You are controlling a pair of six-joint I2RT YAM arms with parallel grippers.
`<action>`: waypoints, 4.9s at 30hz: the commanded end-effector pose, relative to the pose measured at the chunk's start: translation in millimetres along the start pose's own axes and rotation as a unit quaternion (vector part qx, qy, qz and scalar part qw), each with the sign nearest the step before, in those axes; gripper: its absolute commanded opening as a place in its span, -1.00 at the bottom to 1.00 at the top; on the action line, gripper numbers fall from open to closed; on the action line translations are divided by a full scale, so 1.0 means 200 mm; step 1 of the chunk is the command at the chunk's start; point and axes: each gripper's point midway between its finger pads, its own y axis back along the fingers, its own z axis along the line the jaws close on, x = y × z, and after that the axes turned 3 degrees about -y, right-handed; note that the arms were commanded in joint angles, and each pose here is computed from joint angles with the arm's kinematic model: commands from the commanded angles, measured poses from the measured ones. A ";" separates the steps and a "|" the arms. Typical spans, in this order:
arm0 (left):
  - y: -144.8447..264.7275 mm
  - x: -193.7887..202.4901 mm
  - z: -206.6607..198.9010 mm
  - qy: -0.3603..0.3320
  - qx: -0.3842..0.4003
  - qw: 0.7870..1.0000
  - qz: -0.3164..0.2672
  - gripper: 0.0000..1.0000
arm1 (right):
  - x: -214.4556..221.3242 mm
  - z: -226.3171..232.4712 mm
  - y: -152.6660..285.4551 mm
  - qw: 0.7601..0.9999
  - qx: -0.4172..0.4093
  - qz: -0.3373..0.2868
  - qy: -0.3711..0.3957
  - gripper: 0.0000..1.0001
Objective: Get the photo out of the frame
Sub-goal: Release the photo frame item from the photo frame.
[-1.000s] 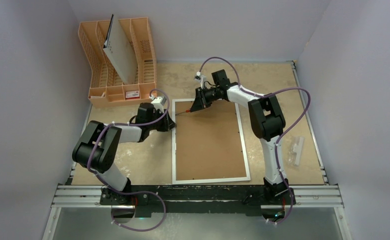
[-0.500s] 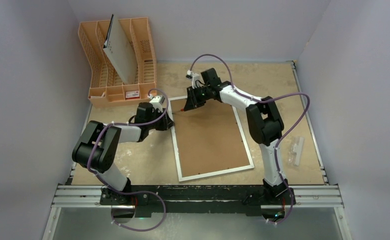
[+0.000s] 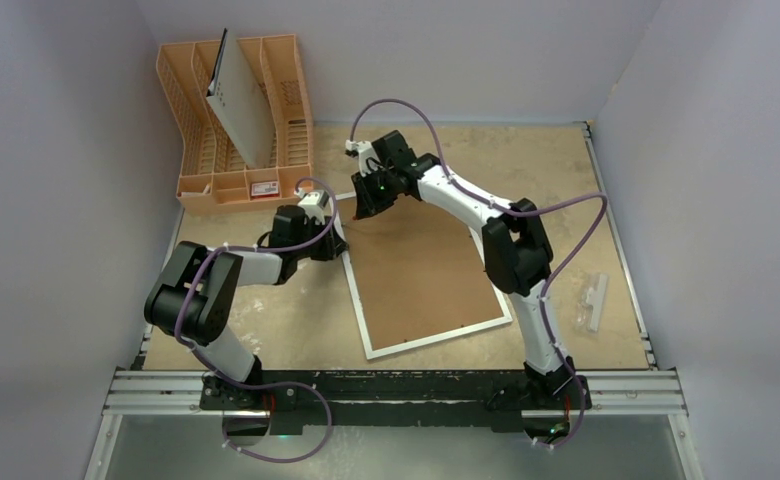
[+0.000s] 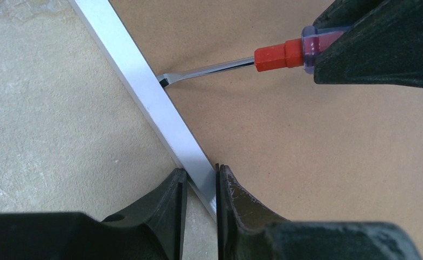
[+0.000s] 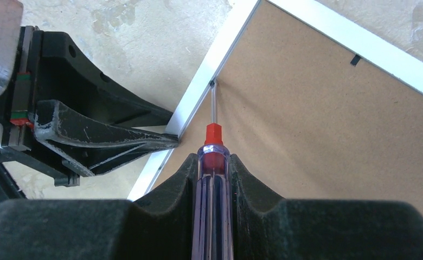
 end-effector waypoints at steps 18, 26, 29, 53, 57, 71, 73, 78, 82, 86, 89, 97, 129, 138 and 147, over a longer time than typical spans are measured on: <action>0.02 0.24 -0.03 0.002 0.025 0.999 0.044 -0.93 | -0.16 0.51 -0.14 0.984 0.008 -0.038 0.171 -1.00; 0.05 0.24 -0.04 0.012 0.020 0.999 0.031 -0.91 | -0.21 0.53 -0.09 0.983 0.022 -0.062 0.170 -1.00; 0.07 0.22 -0.05 0.013 0.023 0.999 0.021 -0.89 | -0.24 0.49 -0.04 0.984 0.036 -0.077 0.159 -1.00; 0.36 -0.12 0.02 0.060 -0.062 0.995 -0.057 -0.05 | -0.17 0.10 0.22 0.989 -0.030 -0.146 -0.022 -1.00; 0.39 -0.24 0.09 0.083 -0.079 0.990 -0.082 0.10 | -0.16 0.11 0.20 0.988 -0.048 -0.146 -0.017 -1.00; 0.10 -0.37 0.18 0.130 -0.065 0.988 -0.051 0.09 | -0.07 0.07 0.09 0.991 -0.057 -0.121 -0.019 -1.00; 0.07 -0.36 0.20 0.133 -0.071 0.987 -0.047 0.09 | -0.06 0.06 0.08 0.991 -0.056 -0.118 -0.019 -1.00; 0.01 -0.34 0.23 0.142 -0.073 0.986 -0.038 0.09 | -0.02 0.06 0.04 0.992 -0.067 -0.103 -0.017 -1.00; -0.04 -0.33 0.25 0.147 -0.074 0.986 -0.029 0.08 | -0.01 0.06 0.03 0.992 -0.077 -0.098 -0.015 -1.00; -0.06 -0.32 0.27 0.146 -0.079 0.986 -0.024 0.07 | -0.01 0.07 0.02 0.992 -0.082 -0.097 -0.012 -1.00; -0.08 -0.30 0.29 0.145 -0.085 0.986 -0.014 0.04 | -0.02 0.06 0.01 0.992 -0.079 -0.100 -0.010 -1.00; -0.10 -0.24 0.35 0.138 -0.115 0.984 0.023 -0.15 | -0.09 0.02 0.05 0.992 -0.039 -0.121 0.007 -1.00; -0.12 -0.11 0.45 0.111 -0.158 0.976 0.097 -0.56 | -0.17 -0.02 0.14 0.989 -0.005 -0.145 0.020 -1.00; -0.13 -0.14 0.45 0.106 -0.151 0.978 0.095 -0.56 | -0.13 0.02 0.07 0.990 -0.045 -0.135 0.025 -1.00; -0.15 -0.14 0.44 0.108 -0.143 0.979 0.098 -0.56 | -0.09 0.06 0.05 0.990 -0.069 -0.119 0.037 -1.00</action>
